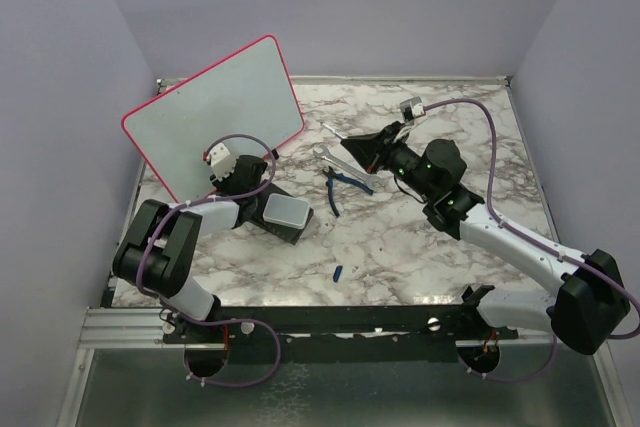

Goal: Write a sentence on the whiteboard
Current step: Move the whiteboard to the center of the board.

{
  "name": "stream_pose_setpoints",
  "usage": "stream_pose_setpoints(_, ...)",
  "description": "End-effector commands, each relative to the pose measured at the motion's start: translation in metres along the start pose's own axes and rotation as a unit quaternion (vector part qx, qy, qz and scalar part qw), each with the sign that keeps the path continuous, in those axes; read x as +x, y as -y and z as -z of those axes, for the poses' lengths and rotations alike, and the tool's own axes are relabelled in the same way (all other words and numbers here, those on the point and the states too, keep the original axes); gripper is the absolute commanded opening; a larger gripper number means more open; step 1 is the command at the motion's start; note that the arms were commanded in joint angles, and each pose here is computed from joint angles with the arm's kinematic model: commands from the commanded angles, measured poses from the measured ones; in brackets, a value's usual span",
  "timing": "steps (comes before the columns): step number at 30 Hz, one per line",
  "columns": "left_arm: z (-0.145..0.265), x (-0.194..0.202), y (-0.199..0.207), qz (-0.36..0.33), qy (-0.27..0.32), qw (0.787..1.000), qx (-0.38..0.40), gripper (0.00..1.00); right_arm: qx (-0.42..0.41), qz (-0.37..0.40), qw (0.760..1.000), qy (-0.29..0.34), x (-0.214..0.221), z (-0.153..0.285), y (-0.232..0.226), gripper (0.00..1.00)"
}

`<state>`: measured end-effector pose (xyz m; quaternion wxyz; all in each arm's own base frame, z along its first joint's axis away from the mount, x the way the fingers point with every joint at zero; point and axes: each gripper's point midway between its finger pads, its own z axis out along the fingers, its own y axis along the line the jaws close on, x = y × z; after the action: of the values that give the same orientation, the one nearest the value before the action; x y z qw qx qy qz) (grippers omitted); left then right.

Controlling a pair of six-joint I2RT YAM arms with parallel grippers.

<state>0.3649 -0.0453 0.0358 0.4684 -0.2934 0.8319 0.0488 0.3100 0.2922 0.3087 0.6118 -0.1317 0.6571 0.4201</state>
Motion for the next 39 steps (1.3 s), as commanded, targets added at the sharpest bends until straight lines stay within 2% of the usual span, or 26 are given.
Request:
stream_pose_setpoints(1, -0.005, -0.005, -0.007, 0.002, 0.019, 1.000, -0.024, 0.41, 0.001, -0.004, 1.000, -0.006, 0.004, 0.001, 0.002, 0.00)
stream_pose_setpoints(6, -0.005, -0.009, -0.013, 0.002, 0.032, 0.999, -0.030, 0.40, -0.001, -0.008, 1.000, -0.010, 0.007, -0.001, 0.003, 0.01)
stream_pose_setpoints(18, -0.015, -0.002, -0.016, -0.020, 0.021, 0.999, -0.025, 0.37, -0.003, -0.015, 1.000, -0.017, 0.013, 0.000, 0.003, 0.01)
stream_pose_setpoints(33, -0.018, 0.004, -0.019, -0.030, 0.001, 0.999, -0.028, 0.20, -0.005, -0.021, 1.000, -0.020, 0.015, 0.000, 0.003, 0.01)
stream_pose_setpoints(36, -0.017, 0.005, -0.021, -0.034, -0.002, 0.999, -0.029, 0.15, -0.005, -0.021, 1.000, -0.020, 0.015, 0.001, 0.003, 0.01)
stream_pose_setpoints(39, -0.015, 0.007, -0.022, -0.037, -0.008, 0.999, -0.025, 0.05, -0.004, -0.021, 1.000, -0.019, 0.014, 0.002, 0.003, 0.01)
